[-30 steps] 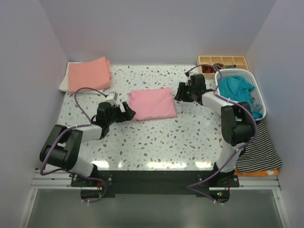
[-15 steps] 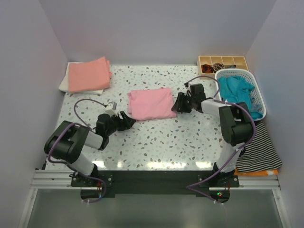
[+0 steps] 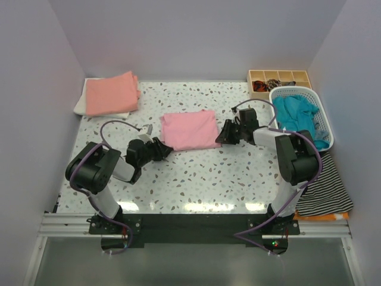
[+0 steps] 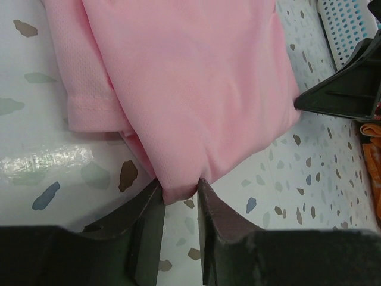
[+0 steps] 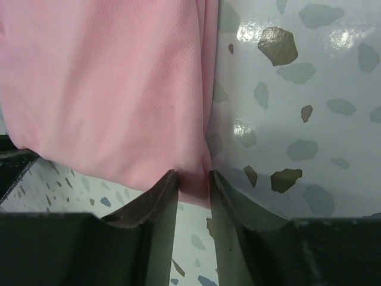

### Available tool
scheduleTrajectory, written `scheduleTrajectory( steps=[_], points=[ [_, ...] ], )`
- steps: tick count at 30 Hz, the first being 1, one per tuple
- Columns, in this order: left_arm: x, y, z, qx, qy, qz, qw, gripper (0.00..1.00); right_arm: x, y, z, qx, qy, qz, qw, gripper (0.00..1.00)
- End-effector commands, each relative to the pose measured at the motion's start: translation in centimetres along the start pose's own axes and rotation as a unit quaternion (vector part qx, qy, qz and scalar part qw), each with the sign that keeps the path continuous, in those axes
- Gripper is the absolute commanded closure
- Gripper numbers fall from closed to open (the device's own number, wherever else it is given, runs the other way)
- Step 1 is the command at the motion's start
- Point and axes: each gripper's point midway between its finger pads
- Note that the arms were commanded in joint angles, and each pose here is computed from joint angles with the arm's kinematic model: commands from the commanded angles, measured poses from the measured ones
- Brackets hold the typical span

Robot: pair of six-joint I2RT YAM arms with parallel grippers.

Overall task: Fold and stack the t-shirts
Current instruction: Smooth out wrinkles on the folded tshirt

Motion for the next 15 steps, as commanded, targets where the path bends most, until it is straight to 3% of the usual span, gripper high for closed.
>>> scheduleTrajectory(
  steps=[1, 8, 15],
  points=[
    [2.1, -1.0, -1.0, -0.013, -0.028, -0.025, 0.999, 0.7, 1.1, 1.7, 0.6, 0.03, -0.019, 0.007, 0.999, 0.73],
    [2.4, -0.5, -1.3, 0.003, -0.018, -0.049, 0.999, 0.86, 1.3, 1.0, 0.6, 0.009, -0.02, 0.013, 1.0, 0.89],
    [1.8, 0.7, -1.2, 0.037, 0.041, -0.121, 0.991, 0.93, 3.9, 0.5, 1.7, -0.037, -0.043, 0.044, 0.997, 0.91]
  ],
)
Point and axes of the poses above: each gripper's point midway between its finger pads, its own z axis back along the fingers, its own y axis along the line the jaws close on, x = y × z
